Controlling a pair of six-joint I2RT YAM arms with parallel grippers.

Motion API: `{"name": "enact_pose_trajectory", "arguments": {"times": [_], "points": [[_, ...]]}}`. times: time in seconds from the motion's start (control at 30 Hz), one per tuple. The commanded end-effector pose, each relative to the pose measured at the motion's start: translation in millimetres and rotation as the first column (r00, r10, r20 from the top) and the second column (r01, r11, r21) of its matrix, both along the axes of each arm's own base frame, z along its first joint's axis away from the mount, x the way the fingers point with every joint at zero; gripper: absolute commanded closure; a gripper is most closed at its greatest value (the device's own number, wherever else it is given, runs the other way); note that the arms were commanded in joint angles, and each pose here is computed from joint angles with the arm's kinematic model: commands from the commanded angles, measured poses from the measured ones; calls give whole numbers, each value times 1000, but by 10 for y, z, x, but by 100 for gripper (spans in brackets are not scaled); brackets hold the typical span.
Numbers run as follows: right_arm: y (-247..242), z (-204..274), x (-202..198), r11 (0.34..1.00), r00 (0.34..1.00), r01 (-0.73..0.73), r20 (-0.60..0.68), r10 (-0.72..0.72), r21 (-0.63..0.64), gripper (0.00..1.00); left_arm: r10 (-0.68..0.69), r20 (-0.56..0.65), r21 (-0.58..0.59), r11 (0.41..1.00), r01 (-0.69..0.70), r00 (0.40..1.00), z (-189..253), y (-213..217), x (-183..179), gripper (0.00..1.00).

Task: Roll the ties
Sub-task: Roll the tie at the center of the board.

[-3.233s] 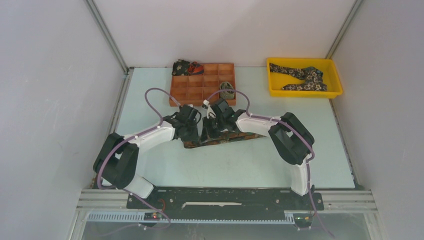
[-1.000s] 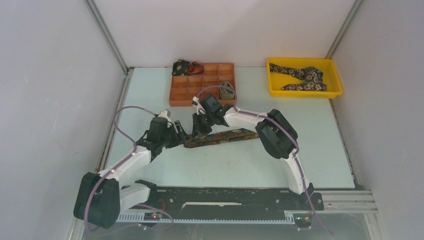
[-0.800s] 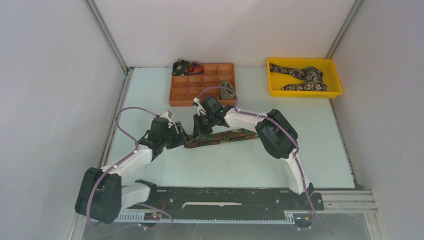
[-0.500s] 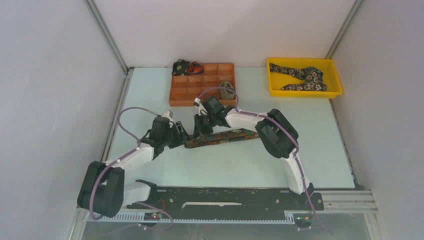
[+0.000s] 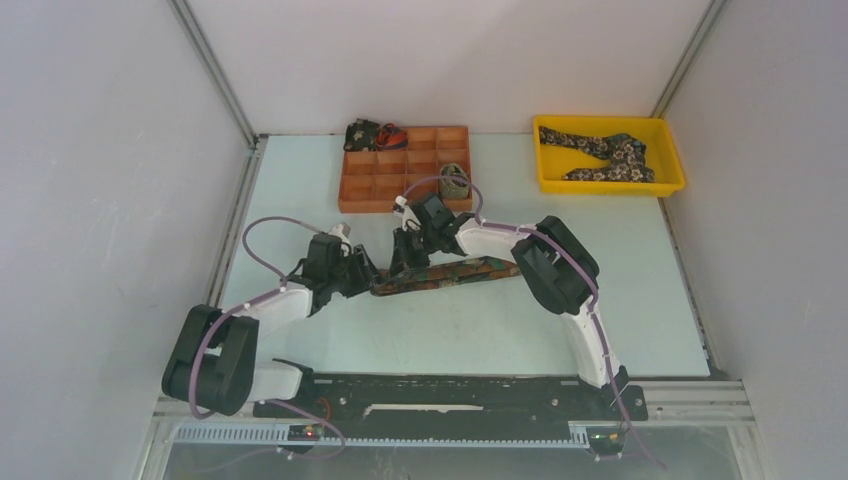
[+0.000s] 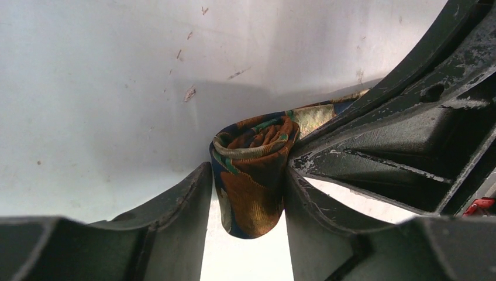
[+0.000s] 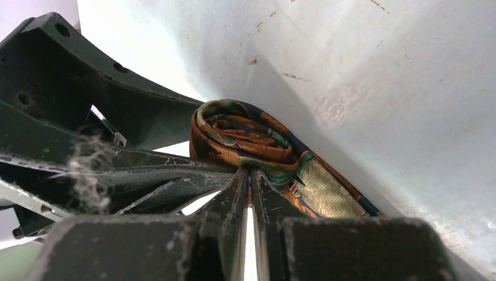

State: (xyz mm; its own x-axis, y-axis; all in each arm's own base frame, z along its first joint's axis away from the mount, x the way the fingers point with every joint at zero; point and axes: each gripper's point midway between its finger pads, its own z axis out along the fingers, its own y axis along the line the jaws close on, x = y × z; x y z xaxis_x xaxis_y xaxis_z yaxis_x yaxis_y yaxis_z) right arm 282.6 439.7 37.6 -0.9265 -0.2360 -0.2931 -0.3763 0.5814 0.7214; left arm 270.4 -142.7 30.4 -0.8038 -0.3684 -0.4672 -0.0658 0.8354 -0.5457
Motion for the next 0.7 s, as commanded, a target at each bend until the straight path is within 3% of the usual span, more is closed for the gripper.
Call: {"name": "enact_pose_trajectory", "arguments": {"times": [0.0,0.33,0.67], "points": [[-135,-230,-13,998,1000,22,-11,-22,-61,90,-20,19,-35,999,21,1000,28,-75,82,51],[-130,-107,7,999,1000,26,10,-25,-46,90,-34,17,-35,999,35,999,74,-99,106,86],[-53,149,46,999,998,23,53,-21,-26,90,-55,15,83,995,53,998,214,-29,57,90]]}}
